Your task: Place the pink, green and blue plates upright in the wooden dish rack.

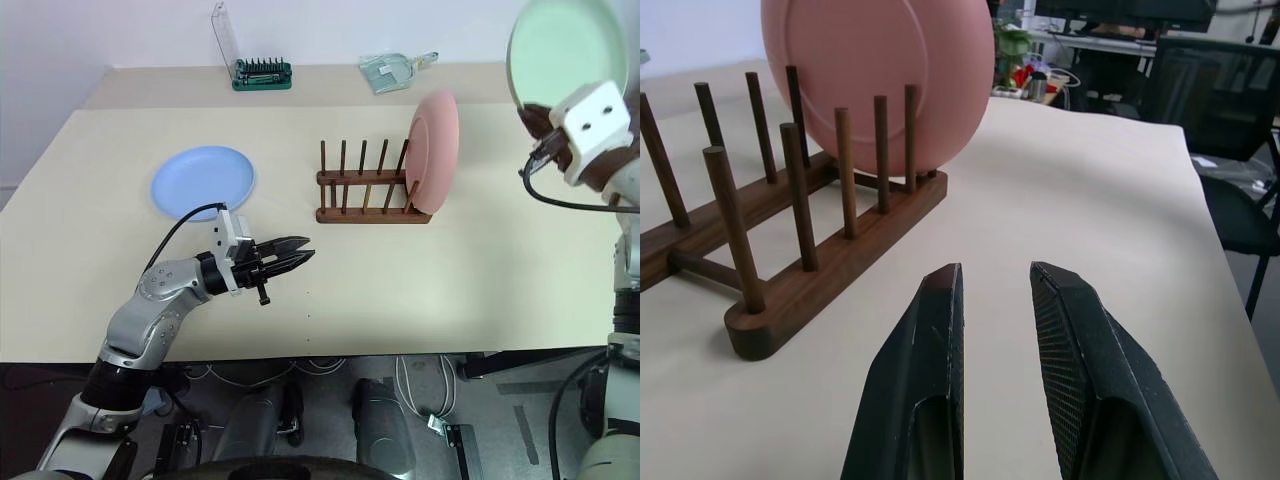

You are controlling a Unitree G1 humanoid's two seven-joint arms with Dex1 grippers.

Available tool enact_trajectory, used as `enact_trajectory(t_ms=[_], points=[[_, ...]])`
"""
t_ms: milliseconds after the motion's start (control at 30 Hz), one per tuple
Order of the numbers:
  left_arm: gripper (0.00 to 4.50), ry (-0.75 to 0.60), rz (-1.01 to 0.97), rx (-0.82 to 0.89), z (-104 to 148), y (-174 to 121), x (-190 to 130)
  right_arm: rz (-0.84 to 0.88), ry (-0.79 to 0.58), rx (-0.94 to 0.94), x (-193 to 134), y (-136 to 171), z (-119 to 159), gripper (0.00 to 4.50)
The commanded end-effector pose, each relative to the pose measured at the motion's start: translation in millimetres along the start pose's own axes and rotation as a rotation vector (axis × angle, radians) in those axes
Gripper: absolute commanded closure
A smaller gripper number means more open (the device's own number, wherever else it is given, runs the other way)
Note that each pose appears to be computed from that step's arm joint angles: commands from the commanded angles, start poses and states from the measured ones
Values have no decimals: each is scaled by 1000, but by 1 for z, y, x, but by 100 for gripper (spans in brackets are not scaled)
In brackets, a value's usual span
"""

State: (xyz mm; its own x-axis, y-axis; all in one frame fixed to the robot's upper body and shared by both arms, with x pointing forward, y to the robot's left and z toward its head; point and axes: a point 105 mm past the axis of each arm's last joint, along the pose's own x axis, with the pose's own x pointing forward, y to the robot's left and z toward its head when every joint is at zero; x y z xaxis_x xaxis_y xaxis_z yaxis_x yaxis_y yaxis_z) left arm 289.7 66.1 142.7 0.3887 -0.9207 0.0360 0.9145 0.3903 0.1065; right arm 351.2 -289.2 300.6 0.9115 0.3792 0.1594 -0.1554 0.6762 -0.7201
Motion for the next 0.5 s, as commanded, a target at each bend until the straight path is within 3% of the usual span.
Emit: enact_trajectory(t_ms=[33, 300, 500], points=[[345, -41, -10, 22, 10, -1, 1, 16, -215, -30, 3, -8, 67, 444], [345, -45, 2, 20, 8, -1, 0, 308, -529, 182, 2, 41, 150, 444], [345, -47, 11, 20, 8, 0, -1, 462, -616, 437, -1, 71, 168, 444]])
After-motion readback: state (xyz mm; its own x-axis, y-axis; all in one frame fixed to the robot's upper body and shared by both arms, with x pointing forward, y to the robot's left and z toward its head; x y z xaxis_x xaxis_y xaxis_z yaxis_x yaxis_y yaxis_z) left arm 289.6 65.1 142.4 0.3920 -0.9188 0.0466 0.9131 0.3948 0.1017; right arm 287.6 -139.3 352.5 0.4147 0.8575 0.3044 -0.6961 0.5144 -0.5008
